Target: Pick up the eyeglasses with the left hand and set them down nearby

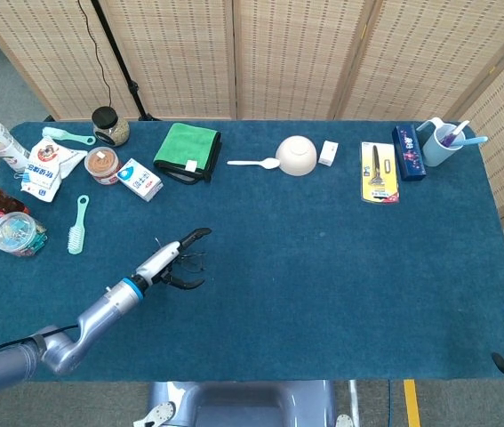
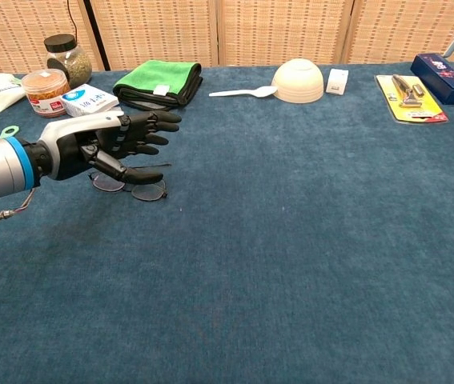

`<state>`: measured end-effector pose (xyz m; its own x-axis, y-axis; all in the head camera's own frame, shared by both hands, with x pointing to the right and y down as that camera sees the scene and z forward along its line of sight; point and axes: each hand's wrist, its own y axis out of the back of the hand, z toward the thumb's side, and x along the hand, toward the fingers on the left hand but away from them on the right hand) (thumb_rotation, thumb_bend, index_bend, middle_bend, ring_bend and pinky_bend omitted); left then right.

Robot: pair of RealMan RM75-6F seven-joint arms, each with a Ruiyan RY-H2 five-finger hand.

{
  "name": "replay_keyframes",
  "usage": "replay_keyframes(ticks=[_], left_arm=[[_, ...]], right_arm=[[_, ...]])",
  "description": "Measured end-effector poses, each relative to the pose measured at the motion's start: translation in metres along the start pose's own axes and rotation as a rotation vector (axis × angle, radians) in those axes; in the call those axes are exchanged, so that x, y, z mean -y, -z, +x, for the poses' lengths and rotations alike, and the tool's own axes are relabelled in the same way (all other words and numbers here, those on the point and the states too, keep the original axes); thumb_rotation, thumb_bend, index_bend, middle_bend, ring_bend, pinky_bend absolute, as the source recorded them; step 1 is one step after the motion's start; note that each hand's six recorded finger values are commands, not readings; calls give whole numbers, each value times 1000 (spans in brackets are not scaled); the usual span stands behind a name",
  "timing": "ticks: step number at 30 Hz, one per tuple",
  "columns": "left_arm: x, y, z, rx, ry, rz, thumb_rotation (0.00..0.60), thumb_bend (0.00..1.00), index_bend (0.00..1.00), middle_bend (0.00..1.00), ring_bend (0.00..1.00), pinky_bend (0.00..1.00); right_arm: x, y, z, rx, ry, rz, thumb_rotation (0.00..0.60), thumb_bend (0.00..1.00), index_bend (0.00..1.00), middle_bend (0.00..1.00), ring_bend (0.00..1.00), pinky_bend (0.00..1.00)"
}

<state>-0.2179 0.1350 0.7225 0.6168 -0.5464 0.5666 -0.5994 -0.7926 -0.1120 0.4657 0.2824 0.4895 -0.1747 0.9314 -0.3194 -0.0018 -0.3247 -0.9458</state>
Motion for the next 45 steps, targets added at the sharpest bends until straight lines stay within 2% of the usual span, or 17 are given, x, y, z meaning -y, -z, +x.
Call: replay_keyframes(ticks=[8, 20, 27, 31, 37, 41, 45], left_arm=[[10, 13, 12, 21, 36, -54, 584, 267, 1, 0, 0, 0], [16, 26, 15, 29, 23, -100, 572, 267, 7, 0, 0, 0], [15, 27, 14, 33, 21, -113, 571, 267, 10, 0, 0, 0], [8, 21, 12, 63, 6, -104, 570, 267, 10, 0, 0, 0], [-12, 7, -1, 118, -37, 29, 528, 267, 25, 0, 0, 0], [-28, 0, -17, 130, -83, 193, 516, 267, 75, 0, 0, 0], [-45, -7, -41, 114, -144, 365, 501, 268, 77, 0, 0, 0]], right_arm=[[0, 1, -1, 6, -3, 6, 600, 143, 242, 109, 106, 169], [0, 2, 0, 10, -5, 10, 600, 143, 244, 109, 106, 169], [-1, 2, 0, 12, -3, 11, 600, 142, 244, 109, 106, 169], [-1, 1, 0, 8, -1, 9, 600, 143, 244, 109, 106, 169], [1, -1, -3, -1, -5, -1, 600, 143, 243, 109, 106, 169], [3, -2, -5, -9, -8, -8, 600, 143, 238, 109, 106, 169], [9, -5, -12, -27, -17, -18, 600, 143, 229, 109, 106, 169]])
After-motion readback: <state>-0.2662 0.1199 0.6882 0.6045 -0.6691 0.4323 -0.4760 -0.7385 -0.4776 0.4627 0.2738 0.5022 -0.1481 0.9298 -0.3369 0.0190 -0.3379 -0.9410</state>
